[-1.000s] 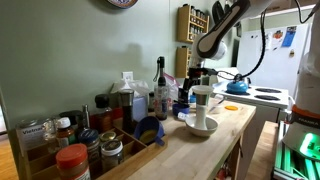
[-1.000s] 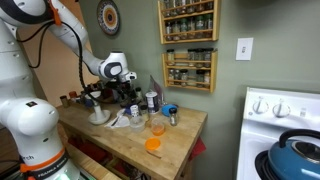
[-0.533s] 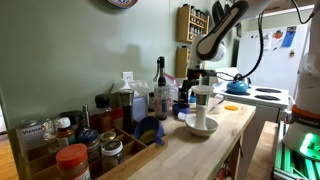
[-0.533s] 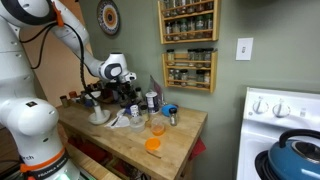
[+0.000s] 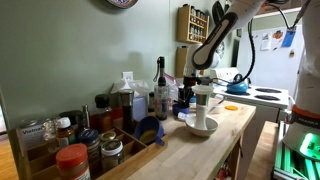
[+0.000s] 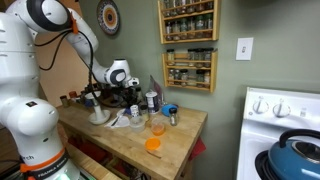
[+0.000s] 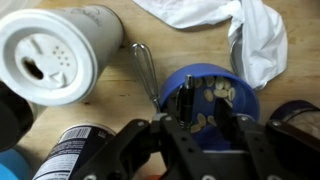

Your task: Move the pen to the lunchbox

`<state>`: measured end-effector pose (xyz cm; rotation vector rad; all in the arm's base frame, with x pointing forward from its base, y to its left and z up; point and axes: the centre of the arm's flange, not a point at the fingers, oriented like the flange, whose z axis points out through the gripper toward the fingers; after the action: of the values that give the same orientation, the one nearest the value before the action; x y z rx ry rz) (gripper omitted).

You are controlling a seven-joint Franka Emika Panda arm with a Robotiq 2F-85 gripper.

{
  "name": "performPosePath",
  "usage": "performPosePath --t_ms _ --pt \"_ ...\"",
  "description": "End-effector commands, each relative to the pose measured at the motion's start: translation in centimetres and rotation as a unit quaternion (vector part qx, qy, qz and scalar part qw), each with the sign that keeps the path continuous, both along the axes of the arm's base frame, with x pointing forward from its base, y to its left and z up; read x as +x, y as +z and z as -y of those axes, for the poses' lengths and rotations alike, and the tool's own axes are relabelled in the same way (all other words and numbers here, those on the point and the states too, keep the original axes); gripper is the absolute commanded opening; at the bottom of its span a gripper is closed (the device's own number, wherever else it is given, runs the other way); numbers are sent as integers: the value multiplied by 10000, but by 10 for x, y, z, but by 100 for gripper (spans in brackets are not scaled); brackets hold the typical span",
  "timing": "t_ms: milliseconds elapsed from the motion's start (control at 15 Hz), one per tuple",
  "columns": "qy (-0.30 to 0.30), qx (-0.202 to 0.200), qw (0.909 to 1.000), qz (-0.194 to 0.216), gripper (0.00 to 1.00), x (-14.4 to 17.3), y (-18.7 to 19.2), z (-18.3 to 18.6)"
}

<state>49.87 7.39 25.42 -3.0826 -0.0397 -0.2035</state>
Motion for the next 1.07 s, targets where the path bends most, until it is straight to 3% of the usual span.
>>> performPosePath --t_ms 0,133,200,467,800,1000 --pt "-96 -46 9999 25 43 14 -15 -1" --pt "-97 -50 9999 12 45 17 -17 -2" --pt "-89 -56 9999 7 23 17 -18 -3" --pt "-90 -63 9999 52 0 17 -13 -4" --pt "-83 -13 9995 293 3 -11 26 7" --pt "-151 262 9987 412 3 -39 55 13"
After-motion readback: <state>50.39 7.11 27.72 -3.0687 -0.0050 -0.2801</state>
